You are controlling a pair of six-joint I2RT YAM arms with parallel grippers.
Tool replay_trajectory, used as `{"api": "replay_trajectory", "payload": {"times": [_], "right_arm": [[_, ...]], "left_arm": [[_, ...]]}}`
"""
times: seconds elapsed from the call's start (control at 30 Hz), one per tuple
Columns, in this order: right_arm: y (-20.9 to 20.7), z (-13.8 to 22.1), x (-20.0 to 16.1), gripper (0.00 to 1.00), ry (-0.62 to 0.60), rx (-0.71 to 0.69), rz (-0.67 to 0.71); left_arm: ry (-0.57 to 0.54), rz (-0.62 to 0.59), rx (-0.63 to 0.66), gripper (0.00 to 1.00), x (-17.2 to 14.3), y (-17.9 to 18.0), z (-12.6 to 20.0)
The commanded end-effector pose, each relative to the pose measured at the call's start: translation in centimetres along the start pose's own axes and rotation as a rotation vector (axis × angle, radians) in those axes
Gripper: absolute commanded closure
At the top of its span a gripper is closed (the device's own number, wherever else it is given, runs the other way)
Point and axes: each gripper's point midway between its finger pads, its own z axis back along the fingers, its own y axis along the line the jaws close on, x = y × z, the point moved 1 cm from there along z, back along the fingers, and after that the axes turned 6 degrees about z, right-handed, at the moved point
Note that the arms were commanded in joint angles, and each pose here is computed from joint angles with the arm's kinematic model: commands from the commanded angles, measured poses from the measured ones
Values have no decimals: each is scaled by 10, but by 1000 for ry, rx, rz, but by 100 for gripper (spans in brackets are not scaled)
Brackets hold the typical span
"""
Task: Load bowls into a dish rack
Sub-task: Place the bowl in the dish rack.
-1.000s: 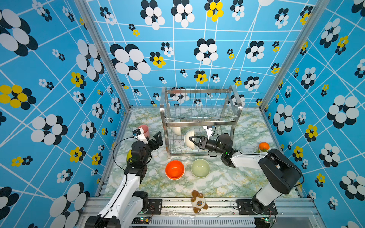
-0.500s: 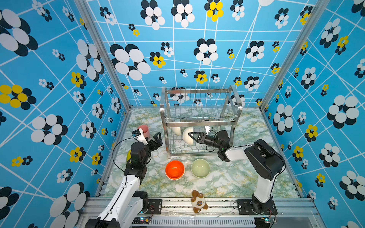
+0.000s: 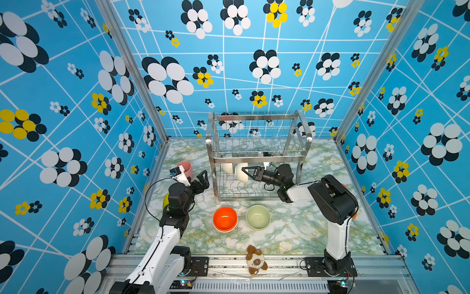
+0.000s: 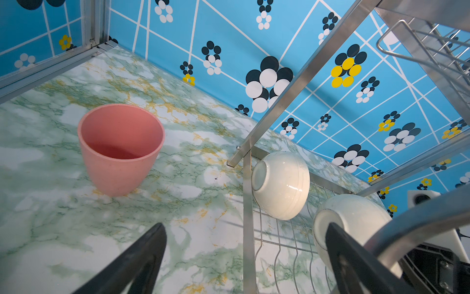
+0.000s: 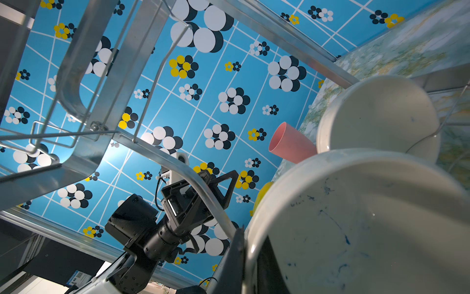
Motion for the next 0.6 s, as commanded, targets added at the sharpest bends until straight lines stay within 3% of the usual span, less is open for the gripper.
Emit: {"api": "replay_trajectory", "payload": {"times": [0.0, 0.57], "right_arm": [[24, -4, 25, 98, -45, 103, 99], [1, -22, 40, 97, -27, 127, 93]], "left_arm": [[15, 0, 10, 1, -3, 3, 0], [10, -6, 14, 1, 1, 1, 4]]}}
